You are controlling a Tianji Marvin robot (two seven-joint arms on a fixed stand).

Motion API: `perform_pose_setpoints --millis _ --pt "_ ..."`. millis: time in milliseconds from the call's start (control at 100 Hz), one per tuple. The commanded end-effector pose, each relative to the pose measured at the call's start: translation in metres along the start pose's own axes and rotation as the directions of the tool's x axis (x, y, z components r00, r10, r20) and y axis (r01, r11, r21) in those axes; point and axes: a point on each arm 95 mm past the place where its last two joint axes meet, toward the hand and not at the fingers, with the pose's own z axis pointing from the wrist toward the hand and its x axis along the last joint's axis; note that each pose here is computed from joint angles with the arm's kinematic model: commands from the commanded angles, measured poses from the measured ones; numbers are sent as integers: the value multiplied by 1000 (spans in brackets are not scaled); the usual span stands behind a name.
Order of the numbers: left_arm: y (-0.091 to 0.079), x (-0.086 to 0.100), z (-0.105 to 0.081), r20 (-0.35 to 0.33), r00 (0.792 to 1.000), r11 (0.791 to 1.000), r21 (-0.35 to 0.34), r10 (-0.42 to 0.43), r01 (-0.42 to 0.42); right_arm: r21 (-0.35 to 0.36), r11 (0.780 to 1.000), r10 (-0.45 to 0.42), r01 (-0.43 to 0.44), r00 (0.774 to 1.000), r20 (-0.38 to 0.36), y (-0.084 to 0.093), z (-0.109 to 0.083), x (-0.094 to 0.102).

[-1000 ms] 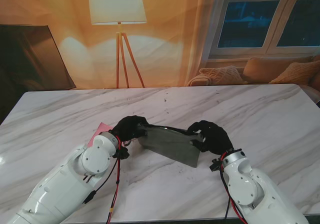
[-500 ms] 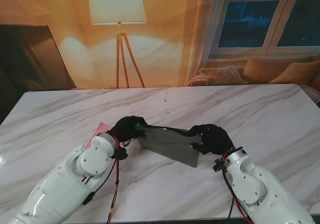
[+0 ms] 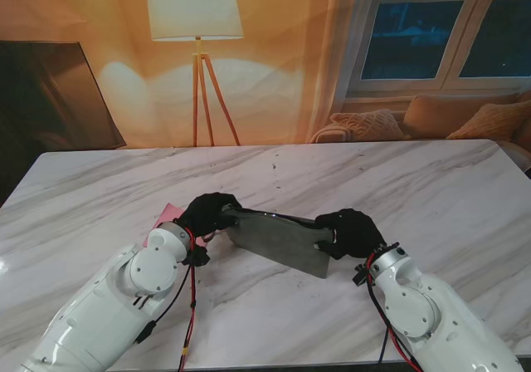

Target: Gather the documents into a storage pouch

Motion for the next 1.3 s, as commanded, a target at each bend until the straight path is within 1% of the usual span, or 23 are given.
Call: perform_pose_setpoints --millis 0,170,290,440,580,690,880,1040,1180,1290 --pt "0 0 -1 7 1000 1000 -3 1 -1 32 999 0 0 1000 7 -6 -3 -2" --pt "-5 0 -3 14 1000 1000 -12 7 -7 42 999 6 -6 1000 -2 -7 -2 -1" --pt "-12 0 -5 13 1000 1000 -19 19 -19 31 1000 4 -4 1000 -9 -6 -3 -2" --pt "-27 -1 -10 13 999 999 -15 50 -50 15 1000 0 0 1000 -15 -3 -5 -3" --pt "-43 -5 -19 33 996 996 -6 87 -87 10 1000 5 -5 1000 -15 -3 -5 -3" --pt "-56 -12 -27 63 987 989 10 147 -148 12 1000 7 -7 1000 -14 -3 -5 -3" --pt "-71 -28 -38 145 972 980 41 186 -194 15 1000 14 -13 1000 -26 -4 -6 0" --pt "-77 -43 -41 208 957 976 38 202 -214 16 1000 14 -13 999 -47 -4 -7 5" --pt "-80 -56 -40 257 940 970 27 225 -240 17 1000 14 -13 998 -60 -3 -7 8" --pt "-80 -66 -38 297 929 972 21 219 -236 14 1000 9 -8 998 -68 -2 -8 9"
